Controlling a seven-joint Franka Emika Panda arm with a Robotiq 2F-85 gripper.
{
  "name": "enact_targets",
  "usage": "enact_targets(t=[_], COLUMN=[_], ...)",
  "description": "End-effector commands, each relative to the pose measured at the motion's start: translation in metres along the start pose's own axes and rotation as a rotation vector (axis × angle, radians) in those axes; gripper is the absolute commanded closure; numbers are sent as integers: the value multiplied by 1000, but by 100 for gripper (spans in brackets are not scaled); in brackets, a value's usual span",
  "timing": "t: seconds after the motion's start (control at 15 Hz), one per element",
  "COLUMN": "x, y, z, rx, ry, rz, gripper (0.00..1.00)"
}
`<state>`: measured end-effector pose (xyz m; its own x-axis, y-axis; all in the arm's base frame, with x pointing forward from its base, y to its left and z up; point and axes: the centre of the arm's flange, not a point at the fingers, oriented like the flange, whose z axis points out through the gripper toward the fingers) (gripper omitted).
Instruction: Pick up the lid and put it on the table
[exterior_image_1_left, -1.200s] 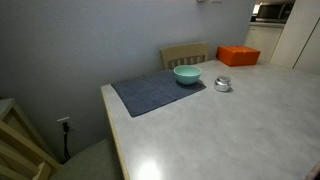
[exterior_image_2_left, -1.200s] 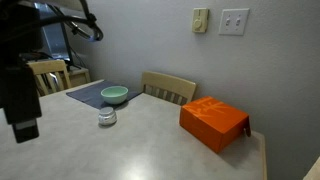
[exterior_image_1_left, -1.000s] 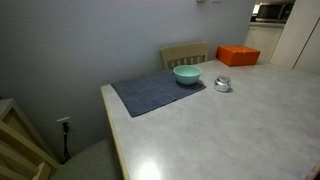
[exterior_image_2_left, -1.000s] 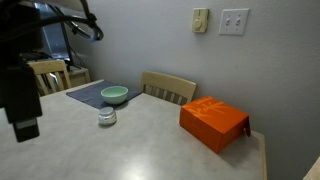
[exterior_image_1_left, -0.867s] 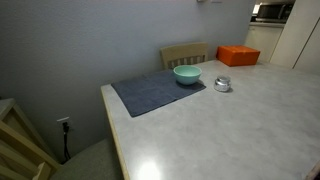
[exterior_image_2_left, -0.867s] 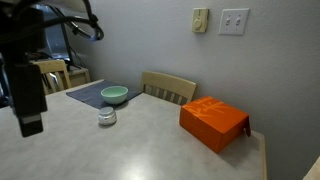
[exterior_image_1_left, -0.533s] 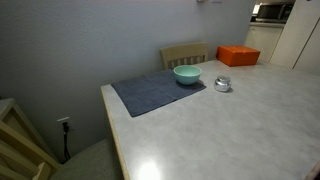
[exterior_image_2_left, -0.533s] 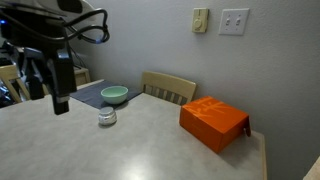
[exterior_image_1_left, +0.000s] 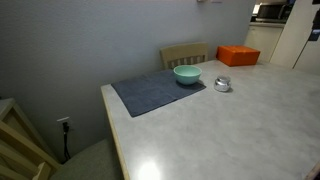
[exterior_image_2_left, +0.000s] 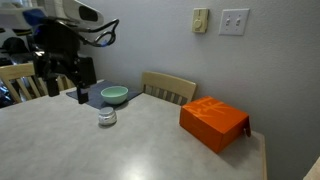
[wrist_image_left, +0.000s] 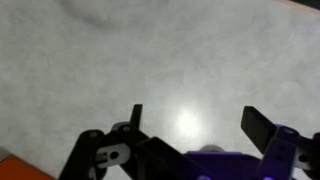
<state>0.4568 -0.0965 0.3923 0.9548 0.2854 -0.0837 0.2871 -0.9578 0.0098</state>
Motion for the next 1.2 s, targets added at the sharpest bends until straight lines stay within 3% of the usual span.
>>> enact_targets(t=[0.0,0.33,0.73,1.13], x=[27,85,151,210], y=[-8,-40,-88,-117], z=[8,33,72,99], rx=[-30,-58,-40,-34], ry=[109,199,147,148], rz=[-32,-164,-329,-400], gripper=[0,0,0,0])
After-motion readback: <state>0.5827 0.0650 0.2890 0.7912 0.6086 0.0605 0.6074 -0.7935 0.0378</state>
